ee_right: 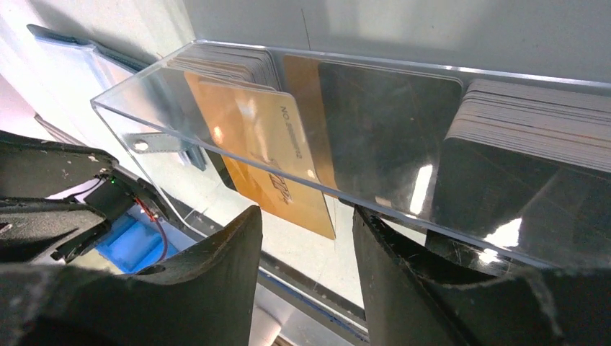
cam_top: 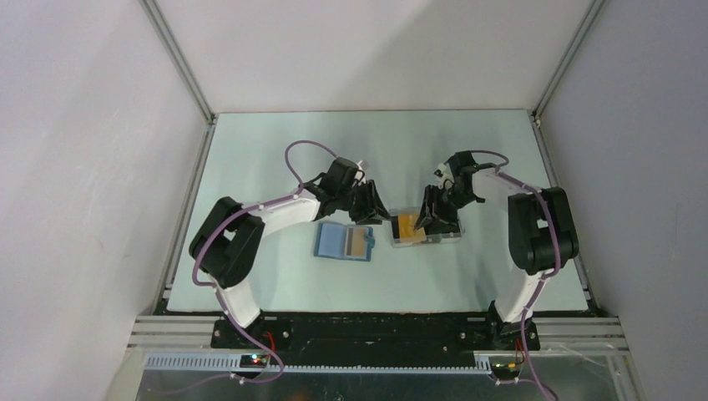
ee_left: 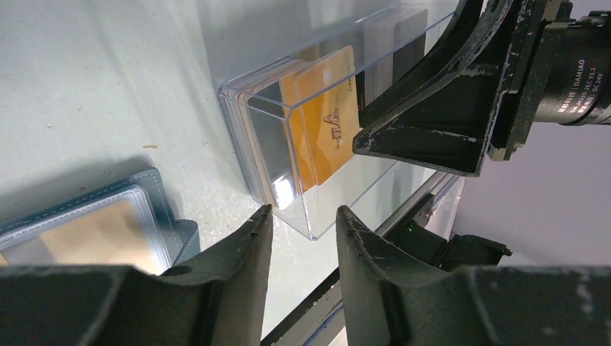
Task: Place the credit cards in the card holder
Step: Pick up the credit card from the storage box.
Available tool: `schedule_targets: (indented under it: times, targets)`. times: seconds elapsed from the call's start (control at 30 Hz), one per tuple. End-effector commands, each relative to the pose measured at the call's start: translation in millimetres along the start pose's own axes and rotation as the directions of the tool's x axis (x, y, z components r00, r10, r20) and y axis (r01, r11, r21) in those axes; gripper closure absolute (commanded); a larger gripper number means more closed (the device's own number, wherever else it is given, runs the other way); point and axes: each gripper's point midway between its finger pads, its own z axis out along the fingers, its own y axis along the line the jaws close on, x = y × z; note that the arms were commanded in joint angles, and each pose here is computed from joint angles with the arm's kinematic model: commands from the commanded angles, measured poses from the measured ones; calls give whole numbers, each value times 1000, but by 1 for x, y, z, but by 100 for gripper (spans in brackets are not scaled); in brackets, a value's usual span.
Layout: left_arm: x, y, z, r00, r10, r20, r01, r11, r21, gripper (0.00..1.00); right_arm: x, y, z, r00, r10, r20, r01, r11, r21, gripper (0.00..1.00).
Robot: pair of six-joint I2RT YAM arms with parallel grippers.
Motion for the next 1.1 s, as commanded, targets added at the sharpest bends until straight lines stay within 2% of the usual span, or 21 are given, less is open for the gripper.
schedule_targets:
  times: [0.0,0.23,0.5,0.77,1.07]
  targets:
    - [-10,-14,0,999,29,24,-29,999,22,58,-6,-2,12,1000,-5,-9,6,1000,30,47]
    - [-10,-14,-2,999,37,26,-38,999,16,59,-4,-3,18,1000,-11,-26,12,999,46,58]
    - [-10,-13,-5,999,49,24,-49,999,4,59,-4,1,13,1000,-28,-12,29,998,52,81]
    - [-9,-10,-5,998,59,18,-59,998,-9,59,-9,8,0,998,-56,14,55,996,68,97]
    - [-8,-6,-10,997,81,18,-80,996,-36,60,-10,22,-25,993,-101,53,97,993,72,100]
